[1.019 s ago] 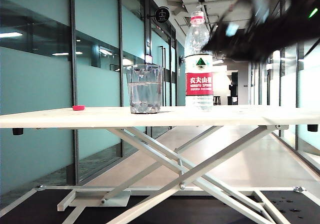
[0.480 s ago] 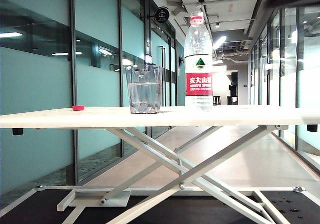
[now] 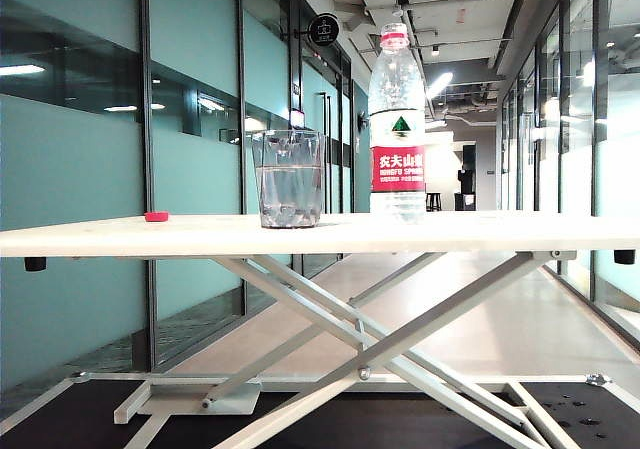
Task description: Pick up the mineral water bottle on the table and pour water into the mug until it's half full.
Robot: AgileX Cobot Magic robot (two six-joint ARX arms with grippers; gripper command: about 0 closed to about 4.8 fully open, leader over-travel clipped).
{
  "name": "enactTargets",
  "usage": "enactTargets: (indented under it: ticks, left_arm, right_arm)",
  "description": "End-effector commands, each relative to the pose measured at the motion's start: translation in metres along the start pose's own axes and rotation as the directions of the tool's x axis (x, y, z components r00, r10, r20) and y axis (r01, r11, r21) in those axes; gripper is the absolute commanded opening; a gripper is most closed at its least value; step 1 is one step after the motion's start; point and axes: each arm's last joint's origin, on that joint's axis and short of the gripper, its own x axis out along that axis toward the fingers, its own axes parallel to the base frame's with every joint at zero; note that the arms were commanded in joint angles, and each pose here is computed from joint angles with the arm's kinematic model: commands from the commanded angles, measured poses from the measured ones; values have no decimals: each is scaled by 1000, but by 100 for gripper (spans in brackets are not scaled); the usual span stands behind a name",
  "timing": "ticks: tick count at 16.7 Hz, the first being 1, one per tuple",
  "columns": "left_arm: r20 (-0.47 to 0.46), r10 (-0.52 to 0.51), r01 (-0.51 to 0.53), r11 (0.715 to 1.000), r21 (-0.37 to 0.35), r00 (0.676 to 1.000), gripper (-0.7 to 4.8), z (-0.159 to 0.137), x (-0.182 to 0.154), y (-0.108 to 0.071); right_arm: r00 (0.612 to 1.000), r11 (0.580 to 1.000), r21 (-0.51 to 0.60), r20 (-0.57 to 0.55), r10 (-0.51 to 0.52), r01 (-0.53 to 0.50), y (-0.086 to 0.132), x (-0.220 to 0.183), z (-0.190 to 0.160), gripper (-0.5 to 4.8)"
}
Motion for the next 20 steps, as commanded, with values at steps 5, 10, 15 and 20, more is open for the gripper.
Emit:
enactTargets:
  ticks: [5,10,15,20]
  left_arm:
    - [55,101,-103,994,22,993,-5,7,0,4]
    - [45,349,-349,937,10,936,-5,7,-2,11]
    - [75,368,-369,930,2,927,-5,10,-2,11]
    - [77,369,-369,929,-16,926,-5,10,-2,11]
  right_arm:
    - [996,993,75,-34,-86,89,-1,6,-51,-8]
    - [985,985,-7,11,-170,170,-4,5,-46,-8]
    - [984,984,-47,49,-170,172,-4,5,-42,-8]
    - [987,987,-43,53,-154,157,-4,5,-42,-7]
